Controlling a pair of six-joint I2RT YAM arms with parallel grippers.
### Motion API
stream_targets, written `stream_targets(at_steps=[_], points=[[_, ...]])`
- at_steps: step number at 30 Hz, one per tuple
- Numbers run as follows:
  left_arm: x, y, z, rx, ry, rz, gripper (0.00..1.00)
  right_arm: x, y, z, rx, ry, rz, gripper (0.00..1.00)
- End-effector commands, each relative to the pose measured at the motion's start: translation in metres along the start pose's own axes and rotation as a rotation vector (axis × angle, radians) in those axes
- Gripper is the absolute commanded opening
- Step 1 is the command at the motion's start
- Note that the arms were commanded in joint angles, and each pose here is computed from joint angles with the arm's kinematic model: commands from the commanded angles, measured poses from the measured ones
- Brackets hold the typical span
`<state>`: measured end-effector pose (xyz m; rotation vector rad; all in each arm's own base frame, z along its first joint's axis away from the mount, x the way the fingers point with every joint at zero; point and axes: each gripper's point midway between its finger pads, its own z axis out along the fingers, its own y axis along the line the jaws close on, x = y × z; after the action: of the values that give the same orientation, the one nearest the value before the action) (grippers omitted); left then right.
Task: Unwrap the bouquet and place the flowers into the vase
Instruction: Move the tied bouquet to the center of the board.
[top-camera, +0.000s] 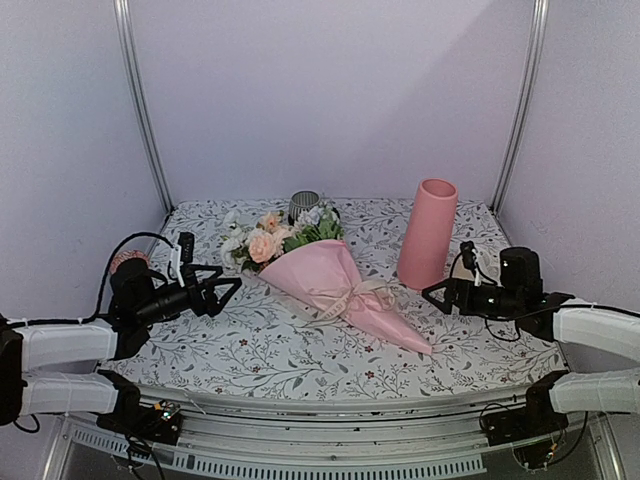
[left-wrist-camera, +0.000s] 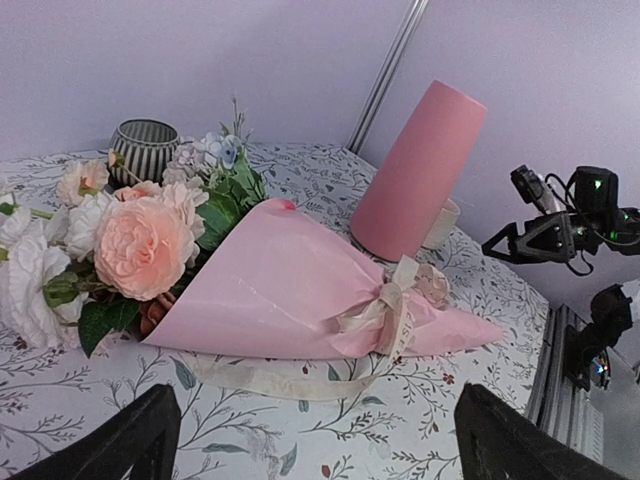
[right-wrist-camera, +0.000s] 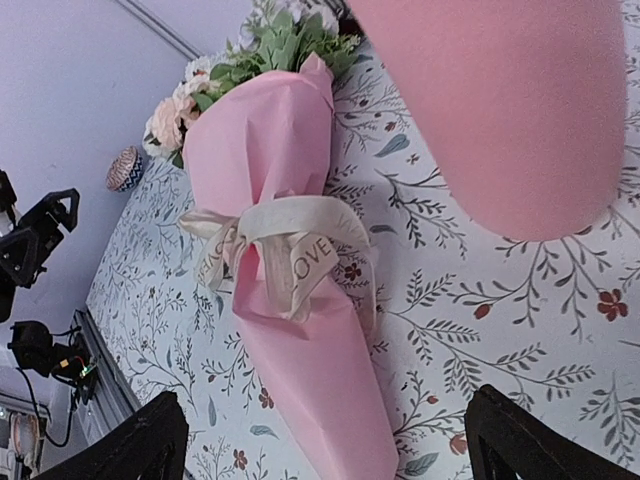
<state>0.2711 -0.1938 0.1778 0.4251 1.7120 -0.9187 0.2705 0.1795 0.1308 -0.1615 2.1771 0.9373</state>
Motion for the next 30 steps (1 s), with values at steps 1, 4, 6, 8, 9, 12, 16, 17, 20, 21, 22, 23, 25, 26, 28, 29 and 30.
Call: stream_targets(at_steps=[1, 4, 6, 8, 9, 12, 16, 17, 20, 21, 22, 23, 25, 26, 28, 29, 30], points=[[0.002, -0.004, 0.002, 0.01, 0.002, 0.027, 0.98, 0.015, 0.005, 0.017, -0.002, 0.023, -0.014, 0.99], [0.003, -0.004, 0.003, 0.011, 0.009, 0.029, 0.98, 0.028, 0.013, 0.029, -0.018, 0.064, -0.023, 0.99], [0.005, -0.006, 0.004, 0.016, 0.015, 0.028, 0.98, 0.036, 0.015, 0.037, -0.001, 0.092, -0.038, 0.99], [0.006, -0.007, 0.005, 0.019, 0.022, 0.03, 0.97, 0.046, 0.015, 0.045, 0.016, 0.129, -0.049, 0.99], [0.007, -0.007, 0.005, 0.019, 0.025, 0.03, 0.97, 0.05, 0.014, 0.048, 0.023, 0.14, -0.052, 0.99], [0.008, -0.007, 0.008, 0.019, 0.036, 0.032, 0.93, 0.062, 0.013, 0.056, 0.045, 0.173, -0.057, 0.99], [0.011, -0.01, 0.01, 0.029, 0.049, 0.035, 0.92, 0.077, 0.017, 0.068, 0.055, 0.232, -0.077, 0.99], [0.011, -0.011, 0.01, 0.032, 0.051, 0.038, 0.92, 0.081, 0.02, 0.071, 0.046, 0.248, -0.086, 0.99], [0.012, -0.012, 0.012, 0.034, 0.057, 0.043, 0.92, 0.097, 0.044, 0.082, -0.019, 0.307, -0.123, 0.99], [0.012, -0.012, 0.012, 0.033, 0.058, 0.045, 0.92, 0.101, 0.054, 0.084, -0.053, 0.321, -0.136, 0.99], [0.012, -0.013, 0.013, 0.033, 0.059, 0.046, 0.92, 0.105, 0.064, 0.086, -0.085, 0.334, -0.146, 0.99], [0.012, -0.014, 0.013, 0.034, 0.059, 0.049, 0.92, 0.11, 0.078, 0.088, -0.126, 0.346, -0.159, 0.99], [0.012, -0.015, 0.013, 0.035, 0.06, 0.053, 0.92, 0.115, 0.101, 0.089, -0.2, 0.358, -0.186, 0.99], [0.013, -0.015, 0.013, 0.036, 0.062, 0.055, 0.92, 0.117, 0.111, 0.089, -0.227, 0.36, -0.203, 0.99], [0.013, -0.016, 0.014, 0.037, 0.062, 0.061, 0.92, 0.117, 0.12, 0.088, -0.247, 0.358, -0.237, 0.99], [0.014, -0.016, 0.014, 0.037, 0.065, 0.062, 0.92, 0.111, 0.118, 0.087, -0.228, 0.335, -0.25, 0.99], [0.014, -0.017, 0.014, 0.038, 0.066, 0.064, 0.92, 0.107, 0.114, 0.086, -0.198, 0.316, -0.258, 0.99]])
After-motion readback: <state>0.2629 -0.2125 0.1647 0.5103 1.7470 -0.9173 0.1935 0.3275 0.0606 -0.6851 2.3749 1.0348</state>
